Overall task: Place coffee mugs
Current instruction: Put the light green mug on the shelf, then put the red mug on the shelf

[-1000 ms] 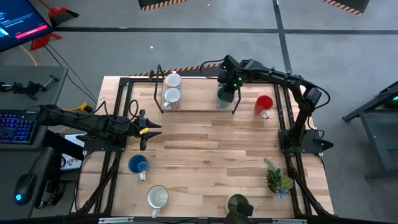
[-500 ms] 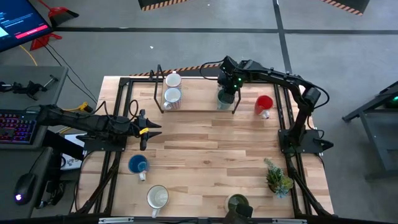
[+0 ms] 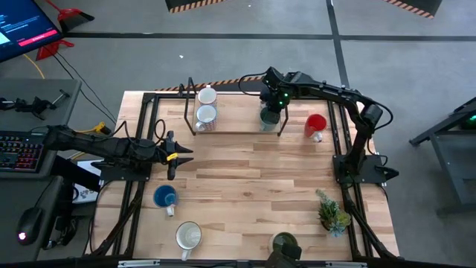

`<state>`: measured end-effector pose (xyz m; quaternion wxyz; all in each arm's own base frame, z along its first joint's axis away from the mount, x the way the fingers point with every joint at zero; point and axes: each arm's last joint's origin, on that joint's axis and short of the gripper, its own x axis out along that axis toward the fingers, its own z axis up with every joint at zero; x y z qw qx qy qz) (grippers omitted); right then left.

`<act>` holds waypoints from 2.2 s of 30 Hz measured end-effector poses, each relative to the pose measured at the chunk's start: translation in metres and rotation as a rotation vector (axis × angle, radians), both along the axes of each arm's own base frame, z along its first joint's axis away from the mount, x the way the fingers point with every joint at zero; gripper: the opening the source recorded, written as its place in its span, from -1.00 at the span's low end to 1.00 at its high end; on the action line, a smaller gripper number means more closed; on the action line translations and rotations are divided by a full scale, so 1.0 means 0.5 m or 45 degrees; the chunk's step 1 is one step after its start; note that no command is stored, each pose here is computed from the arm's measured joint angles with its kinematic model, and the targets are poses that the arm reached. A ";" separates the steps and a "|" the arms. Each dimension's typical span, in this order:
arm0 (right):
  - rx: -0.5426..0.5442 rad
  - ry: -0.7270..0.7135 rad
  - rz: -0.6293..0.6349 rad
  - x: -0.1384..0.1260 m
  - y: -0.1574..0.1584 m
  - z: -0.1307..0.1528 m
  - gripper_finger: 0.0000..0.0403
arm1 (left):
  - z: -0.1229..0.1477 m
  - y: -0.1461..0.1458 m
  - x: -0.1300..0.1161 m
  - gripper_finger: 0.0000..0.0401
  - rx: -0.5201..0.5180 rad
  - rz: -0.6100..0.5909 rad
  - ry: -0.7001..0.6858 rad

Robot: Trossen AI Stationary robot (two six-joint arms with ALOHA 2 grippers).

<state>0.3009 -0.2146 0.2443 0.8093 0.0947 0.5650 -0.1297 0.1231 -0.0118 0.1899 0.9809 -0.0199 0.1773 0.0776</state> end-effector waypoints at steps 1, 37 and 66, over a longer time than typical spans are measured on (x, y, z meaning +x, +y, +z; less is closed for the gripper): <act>0.001 0.001 0.000 0.000 0.000 0.000 -0.91 | 0.000 0.000 0.000 -0.39 0.000 0.000 0.000; -0.010 0.001 -0.048 -0.006 0.003 0.008 -0.54 | 0.000 0.000 0.000 -0.39 0.000 0.000 0.001; -0.053 0.184 -0.306 -0.201 0.136 0.201 -0.54 | 0.000 0.000 0.000 -0.39 0.000 -0.001 0.001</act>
